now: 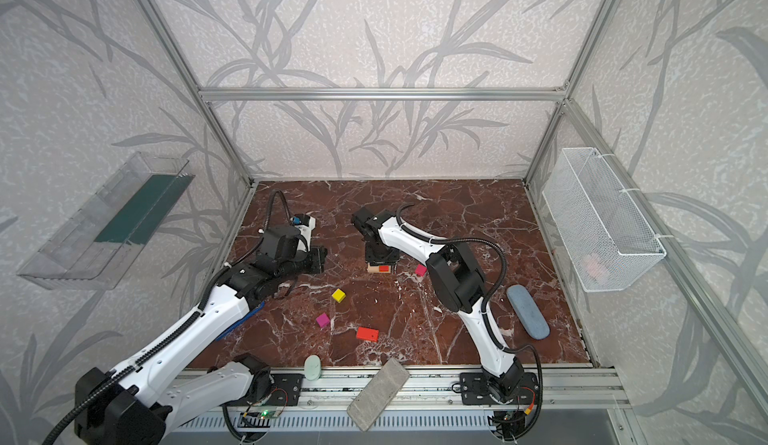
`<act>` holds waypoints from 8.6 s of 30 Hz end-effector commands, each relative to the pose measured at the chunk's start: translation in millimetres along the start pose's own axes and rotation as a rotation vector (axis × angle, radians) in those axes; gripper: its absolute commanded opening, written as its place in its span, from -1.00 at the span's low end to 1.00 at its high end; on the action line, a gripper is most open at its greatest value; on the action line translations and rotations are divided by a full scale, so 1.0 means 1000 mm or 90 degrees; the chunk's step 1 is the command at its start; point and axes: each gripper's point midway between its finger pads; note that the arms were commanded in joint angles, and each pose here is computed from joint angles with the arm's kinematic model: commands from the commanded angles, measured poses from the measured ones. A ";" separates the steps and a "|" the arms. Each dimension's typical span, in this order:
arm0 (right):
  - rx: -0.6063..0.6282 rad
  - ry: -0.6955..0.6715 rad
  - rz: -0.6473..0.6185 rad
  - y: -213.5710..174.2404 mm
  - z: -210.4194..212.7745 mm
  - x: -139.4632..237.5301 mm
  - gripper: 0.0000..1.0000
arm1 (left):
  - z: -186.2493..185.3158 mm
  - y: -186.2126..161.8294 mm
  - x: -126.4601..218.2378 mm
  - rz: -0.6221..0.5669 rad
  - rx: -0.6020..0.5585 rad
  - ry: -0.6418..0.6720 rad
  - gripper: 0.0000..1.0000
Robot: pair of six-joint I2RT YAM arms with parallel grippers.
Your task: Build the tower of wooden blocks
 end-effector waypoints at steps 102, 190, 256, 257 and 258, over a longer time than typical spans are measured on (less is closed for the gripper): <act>-0.117 0.116 -0.328 -0.080 -0.126 0.113 0.48 | -0.073 -0.257 -0.024 0.374 0.094 0.020 0.52; -0.143 0.099 -0.321 -0.093 -0.148 0.103 0.49 | -0.080 -0.263 -0.053 0.418 -0.143 0.197 -0.46; -0.099 0.138 -0.272 -0.063 -0.114 0.089 0.48 | -0.053 -0.064 -0.158 0.347 -0.055 0.163 -0.68; -0.099 0.138 -0.271 -0.063 -0.114 0.089 0.48 | -0.053 -0.066 -0.159 0.350 -0.055 0.164 -0.68; -0.097 0.139 -0.270 -0.063 -0.113 0.089 0.48 | -0.052 -0.068 -0.161 0.354 -0.055 0.165 -0.69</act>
Point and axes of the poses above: each gripper's point midway between its finger pads, its own x axis back along the fingers, its own z axis along the line the jaws close on, y = z × x, and after that the axes turned 8 degrees about x, right-handed
